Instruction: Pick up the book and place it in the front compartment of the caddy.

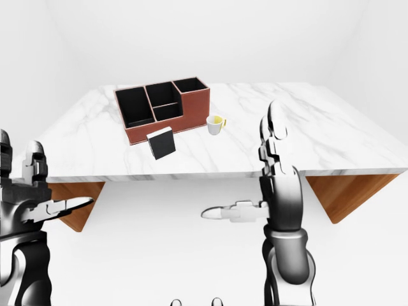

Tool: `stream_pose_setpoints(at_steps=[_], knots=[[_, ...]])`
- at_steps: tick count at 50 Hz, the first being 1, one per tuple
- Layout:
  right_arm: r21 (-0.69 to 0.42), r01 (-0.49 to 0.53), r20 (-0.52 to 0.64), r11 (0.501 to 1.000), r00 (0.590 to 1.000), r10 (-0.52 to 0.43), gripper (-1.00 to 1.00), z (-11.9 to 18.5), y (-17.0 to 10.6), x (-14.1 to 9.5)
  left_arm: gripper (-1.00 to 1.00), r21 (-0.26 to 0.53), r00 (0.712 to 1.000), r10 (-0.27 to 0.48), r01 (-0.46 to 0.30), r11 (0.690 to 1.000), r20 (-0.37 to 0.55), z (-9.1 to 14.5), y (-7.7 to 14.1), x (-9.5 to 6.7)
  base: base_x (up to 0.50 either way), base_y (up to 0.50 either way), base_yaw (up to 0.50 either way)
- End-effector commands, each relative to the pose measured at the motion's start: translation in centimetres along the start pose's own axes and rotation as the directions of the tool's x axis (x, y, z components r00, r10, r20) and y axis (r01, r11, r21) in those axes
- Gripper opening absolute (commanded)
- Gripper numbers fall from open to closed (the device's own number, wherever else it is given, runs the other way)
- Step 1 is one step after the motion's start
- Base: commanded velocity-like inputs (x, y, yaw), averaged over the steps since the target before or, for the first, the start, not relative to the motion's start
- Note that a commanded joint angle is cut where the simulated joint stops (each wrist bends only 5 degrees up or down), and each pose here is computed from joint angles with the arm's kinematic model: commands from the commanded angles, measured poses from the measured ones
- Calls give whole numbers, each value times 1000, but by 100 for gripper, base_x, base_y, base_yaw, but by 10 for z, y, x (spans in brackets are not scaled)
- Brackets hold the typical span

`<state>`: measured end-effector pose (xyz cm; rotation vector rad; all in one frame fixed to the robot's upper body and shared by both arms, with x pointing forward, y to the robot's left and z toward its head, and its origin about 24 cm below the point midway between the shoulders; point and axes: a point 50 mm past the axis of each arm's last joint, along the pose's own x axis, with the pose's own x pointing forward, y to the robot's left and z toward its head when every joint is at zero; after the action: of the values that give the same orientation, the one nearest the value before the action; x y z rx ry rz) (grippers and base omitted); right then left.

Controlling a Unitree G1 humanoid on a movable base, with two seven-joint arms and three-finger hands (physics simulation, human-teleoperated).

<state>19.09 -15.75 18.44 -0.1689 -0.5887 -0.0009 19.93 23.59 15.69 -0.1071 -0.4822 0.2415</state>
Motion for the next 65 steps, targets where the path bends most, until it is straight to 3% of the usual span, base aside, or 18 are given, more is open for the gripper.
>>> stream_pose_setpoints(at_steps=[1,10,16,29,40,55,58,65], knots=[[-32,2,162,999,987,3,100,40,-3,-6,100,-3,994,20,-19,1000,105,27,6,-5,0,0,0],[-36,3,184,999,983,4,100,45,-4,-6,100,-28,974,72,-68,997,215,52,13,-8,0,0,0],[-33,-3,171,999,985,9,100,42,-3,-6,100,-23,971,62,-58,998,230,57,13,-10,0,0,0],[-68,-34,139,997,989,43,100,36,1,-6,100,-23,969,73,-69,997,238,60,17,-13,0,0,0],[-78,-40,119,996,992,49,100,32,2,-5,100,-31,967,79,-74,997,244,60,17,-11,0,47,0],[-55,-23,108,998,994,29,100,27,1,-3,100,-20,970,78,-75,997,231,57,17,-9,0,49,0],[9,8,137,1000,991,-10,100,32,-4,-4,100,-17,971,79,-77,997,225,56,18,-9,0,9,0],[5,-25,127,1000,992,24,100,32,-2,-6,100,-27,976,77,-73,997,201,50,18,-9,18,0,0]])
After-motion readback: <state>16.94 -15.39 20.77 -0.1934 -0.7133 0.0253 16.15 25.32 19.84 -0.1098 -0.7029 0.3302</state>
